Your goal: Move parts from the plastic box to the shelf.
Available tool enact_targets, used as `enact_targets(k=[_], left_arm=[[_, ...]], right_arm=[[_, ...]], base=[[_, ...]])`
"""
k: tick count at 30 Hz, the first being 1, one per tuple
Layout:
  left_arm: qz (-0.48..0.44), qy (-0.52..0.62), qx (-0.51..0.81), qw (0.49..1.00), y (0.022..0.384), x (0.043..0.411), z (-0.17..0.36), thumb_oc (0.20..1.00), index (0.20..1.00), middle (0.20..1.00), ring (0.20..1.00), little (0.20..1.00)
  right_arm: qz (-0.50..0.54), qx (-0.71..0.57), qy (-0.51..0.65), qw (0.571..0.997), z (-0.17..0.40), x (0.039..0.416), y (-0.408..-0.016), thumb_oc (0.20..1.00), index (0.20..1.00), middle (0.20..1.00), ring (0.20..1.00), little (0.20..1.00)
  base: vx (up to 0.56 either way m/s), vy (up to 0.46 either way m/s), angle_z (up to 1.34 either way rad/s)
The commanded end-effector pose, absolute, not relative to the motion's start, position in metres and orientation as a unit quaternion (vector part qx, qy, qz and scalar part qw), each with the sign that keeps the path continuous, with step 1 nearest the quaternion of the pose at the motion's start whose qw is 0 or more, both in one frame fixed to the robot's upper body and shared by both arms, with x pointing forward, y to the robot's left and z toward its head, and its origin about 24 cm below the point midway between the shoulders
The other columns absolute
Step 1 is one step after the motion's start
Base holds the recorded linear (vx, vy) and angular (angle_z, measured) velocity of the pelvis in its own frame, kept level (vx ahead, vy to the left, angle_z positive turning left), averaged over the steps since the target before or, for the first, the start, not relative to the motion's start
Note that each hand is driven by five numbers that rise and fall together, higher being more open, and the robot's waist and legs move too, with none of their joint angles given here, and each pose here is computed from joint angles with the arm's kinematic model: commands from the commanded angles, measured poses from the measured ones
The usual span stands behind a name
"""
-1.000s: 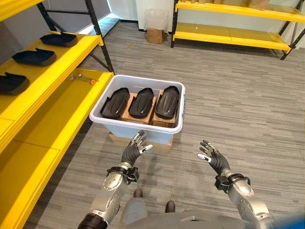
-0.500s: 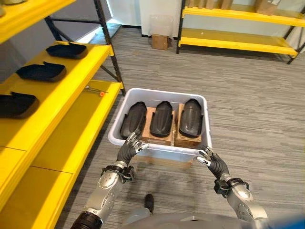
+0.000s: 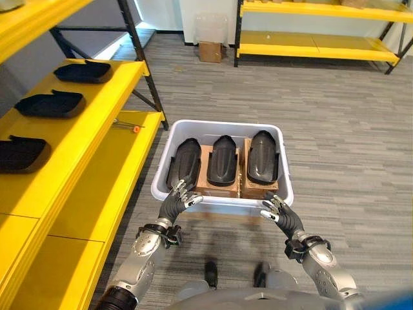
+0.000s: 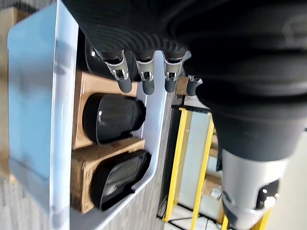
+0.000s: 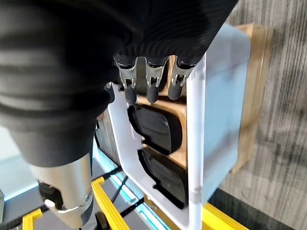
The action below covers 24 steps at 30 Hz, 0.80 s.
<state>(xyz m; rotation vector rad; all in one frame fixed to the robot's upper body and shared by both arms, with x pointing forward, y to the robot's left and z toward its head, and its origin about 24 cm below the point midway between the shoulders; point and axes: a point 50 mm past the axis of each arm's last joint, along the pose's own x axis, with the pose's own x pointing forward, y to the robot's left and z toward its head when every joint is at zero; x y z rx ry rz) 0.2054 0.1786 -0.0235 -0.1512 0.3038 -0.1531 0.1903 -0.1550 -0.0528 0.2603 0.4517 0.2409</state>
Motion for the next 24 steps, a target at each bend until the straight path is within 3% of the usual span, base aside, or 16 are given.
enact_targets(k=[1,24], left_arm=[[-0.100,0.090,-0.079,0.988,0.173,0.214,-0.003,1.000,1.000,1.000,1.000,1.000],[-0.092,0.091,-0.101,0.986,0.172,0.214,-0.003,1.000,1.000,1.000,1.000,1.000]], right_arm=[[0.136,0.128,0.183,0.965,-0.040,0.198,-0.151,1.000,1.000,1.000,1.000,1.000],[0.107,0.109,0.163,0.975,-0.031,0.201,-0.175,1.000,1.000,1.000,1.000,1.000]], base=[[0.15,-0.127,0.23],[0.04,-0.076,0.03]])
